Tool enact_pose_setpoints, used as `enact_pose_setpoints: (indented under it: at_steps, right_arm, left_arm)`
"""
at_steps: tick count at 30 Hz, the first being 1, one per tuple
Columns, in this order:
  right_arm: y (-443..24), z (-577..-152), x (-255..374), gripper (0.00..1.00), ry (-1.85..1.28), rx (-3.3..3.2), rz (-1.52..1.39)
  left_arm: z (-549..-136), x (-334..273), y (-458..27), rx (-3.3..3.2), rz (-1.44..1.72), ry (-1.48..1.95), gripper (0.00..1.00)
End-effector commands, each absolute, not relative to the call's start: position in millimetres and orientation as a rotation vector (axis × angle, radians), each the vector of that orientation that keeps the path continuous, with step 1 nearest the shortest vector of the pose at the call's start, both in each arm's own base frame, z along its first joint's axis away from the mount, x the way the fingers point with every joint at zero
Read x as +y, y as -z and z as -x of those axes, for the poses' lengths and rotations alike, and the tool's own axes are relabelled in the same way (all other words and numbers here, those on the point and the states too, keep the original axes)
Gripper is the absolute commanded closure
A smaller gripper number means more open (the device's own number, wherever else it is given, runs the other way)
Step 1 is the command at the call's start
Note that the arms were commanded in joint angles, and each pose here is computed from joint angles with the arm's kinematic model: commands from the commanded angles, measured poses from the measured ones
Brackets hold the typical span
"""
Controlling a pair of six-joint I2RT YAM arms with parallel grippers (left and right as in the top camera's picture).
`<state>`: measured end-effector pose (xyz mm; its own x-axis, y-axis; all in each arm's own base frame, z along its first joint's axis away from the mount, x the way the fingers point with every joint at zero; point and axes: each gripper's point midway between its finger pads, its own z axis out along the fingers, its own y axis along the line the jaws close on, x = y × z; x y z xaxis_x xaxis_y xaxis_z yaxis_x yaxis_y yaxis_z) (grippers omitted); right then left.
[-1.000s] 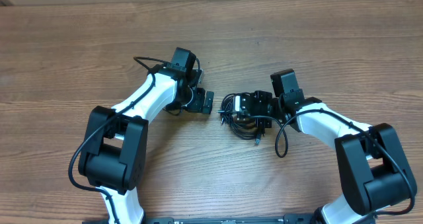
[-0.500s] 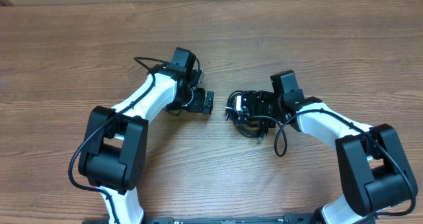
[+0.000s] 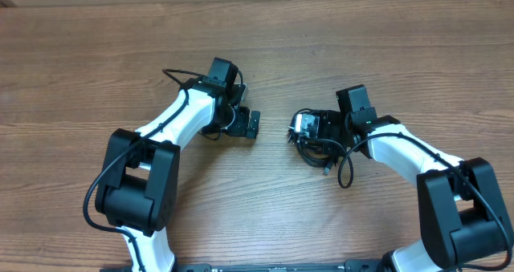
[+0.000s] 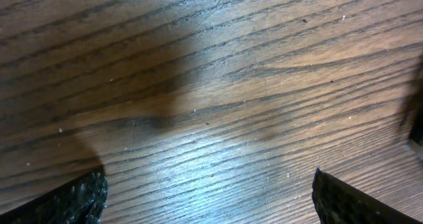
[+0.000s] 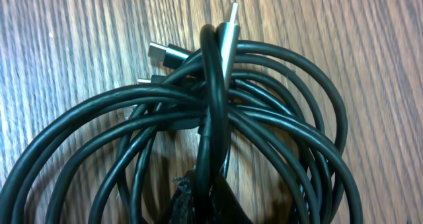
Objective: Untangle cables
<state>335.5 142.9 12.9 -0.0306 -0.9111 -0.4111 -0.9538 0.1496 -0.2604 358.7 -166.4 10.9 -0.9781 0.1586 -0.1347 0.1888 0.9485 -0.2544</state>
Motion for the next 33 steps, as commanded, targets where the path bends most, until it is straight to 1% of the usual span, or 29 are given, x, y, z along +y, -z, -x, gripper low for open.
enact_pose_setpoints:
  at_steps: [1, 5, 9, 19, 22, 27, 30, 33]
  right_arm:
    - [-19.1, -344.3, 119.7, 0.96, 0.037, 2.025, 1.749]
    - [-41.6, -350.0, 108.1, 0.96, 0.159, 2.017, 1.723]
    - [-75.6, -343.8, 105.9, 0.96, 0.216, 1.929, 1.746]
    - [-137.1, -321.5, 115.2, 0.96, 0.198, 1.767, 1.710]
    - [-143.4, -318.5, 121.7, 0.96, 0.161, 1.731, 1.704]
    - [-140.1, -319.5, 122.9, 0.96, 0.147, 1.740, 1.702]
    - [-141.4, -322.1, 123.4, 0.96, 0.144, 1.738, 1.686]
    - [-144.3, -326.5, 121.7, 0.96, 0.105, 1.773, 1.611]
  left_arm:
    - [-343.2, -167.0, 7.1, 3.051, -0.285, 0.437, 0.00]
    - [-343.3, -167.0, 7.1, 3.050, -0.285, 0.437, 0.00]
    - [-343.2, -167.1, 7.1, 3.051, -0.285, 0.437, 0.01]
    - [-338.7, -169.3, 6.4, 3.065, -0.287, 0.467, 0.01]
    - [-334.5, -182.8, 2.1, 3.057, -0.312, 0.585, 0.00]
    - [-333.6, -215.3, -6.8, 2.984, -0.399, 0.751, 0.00]
    - [-335.3, -230.9, -9.6, 2.936, -0.456, 0.777, 0.01]
    - [-341.4, -246.5, -13.1, 2.865, -0.519, 0.789, 0.00]
